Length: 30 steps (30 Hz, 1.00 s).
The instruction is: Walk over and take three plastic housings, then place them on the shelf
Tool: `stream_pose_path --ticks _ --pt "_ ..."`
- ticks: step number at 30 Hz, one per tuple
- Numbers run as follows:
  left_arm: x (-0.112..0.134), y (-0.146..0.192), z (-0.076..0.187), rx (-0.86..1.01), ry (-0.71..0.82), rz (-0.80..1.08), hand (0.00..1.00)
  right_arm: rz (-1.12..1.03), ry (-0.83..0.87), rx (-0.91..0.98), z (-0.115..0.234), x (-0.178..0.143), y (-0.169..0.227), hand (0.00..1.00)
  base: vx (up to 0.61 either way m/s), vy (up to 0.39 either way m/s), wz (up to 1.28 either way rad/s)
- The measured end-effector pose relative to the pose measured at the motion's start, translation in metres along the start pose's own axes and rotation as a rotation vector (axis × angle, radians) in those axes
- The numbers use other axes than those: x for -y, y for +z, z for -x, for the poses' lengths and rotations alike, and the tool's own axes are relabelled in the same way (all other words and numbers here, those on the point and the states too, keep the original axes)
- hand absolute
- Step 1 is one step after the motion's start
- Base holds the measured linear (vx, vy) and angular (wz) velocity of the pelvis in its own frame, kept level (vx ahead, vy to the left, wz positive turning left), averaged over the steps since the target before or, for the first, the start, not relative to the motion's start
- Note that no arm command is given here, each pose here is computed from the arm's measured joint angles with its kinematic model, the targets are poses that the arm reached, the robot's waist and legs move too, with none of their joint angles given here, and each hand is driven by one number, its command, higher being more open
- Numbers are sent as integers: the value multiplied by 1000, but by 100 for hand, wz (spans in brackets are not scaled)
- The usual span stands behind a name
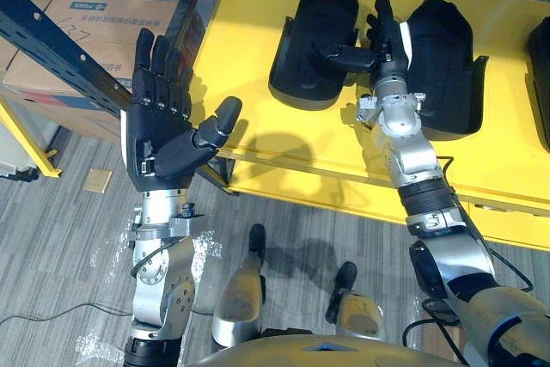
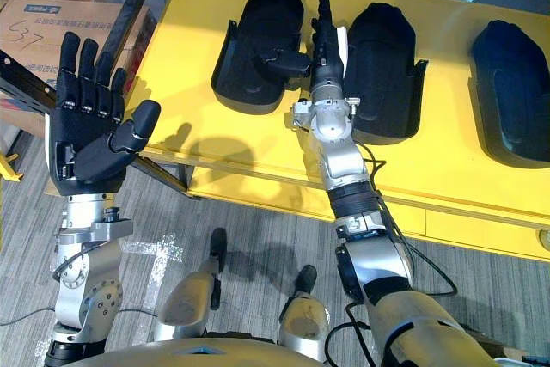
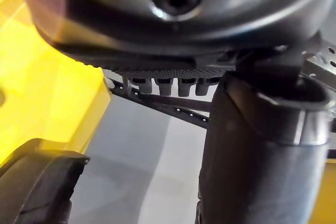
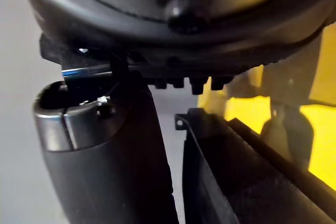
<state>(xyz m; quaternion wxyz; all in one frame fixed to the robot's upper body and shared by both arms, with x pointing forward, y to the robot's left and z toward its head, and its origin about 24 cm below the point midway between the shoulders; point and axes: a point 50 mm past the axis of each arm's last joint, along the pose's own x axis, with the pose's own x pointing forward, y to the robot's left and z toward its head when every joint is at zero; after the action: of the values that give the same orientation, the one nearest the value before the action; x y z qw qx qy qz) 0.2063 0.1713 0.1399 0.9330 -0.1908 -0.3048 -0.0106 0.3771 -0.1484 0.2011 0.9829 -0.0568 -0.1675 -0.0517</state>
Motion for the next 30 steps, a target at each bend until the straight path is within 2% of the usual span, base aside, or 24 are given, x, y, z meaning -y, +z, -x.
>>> stream_pose_path --ticks 18,30 --pt "8 -6 3 -30 21 26 100 58 173 -16 -6 -23 10 100 -15 -30 -3" --pt "7 -10 8 -57 36 26 100 67 179 -19 -10 -24 11 100 -8 -26 0"
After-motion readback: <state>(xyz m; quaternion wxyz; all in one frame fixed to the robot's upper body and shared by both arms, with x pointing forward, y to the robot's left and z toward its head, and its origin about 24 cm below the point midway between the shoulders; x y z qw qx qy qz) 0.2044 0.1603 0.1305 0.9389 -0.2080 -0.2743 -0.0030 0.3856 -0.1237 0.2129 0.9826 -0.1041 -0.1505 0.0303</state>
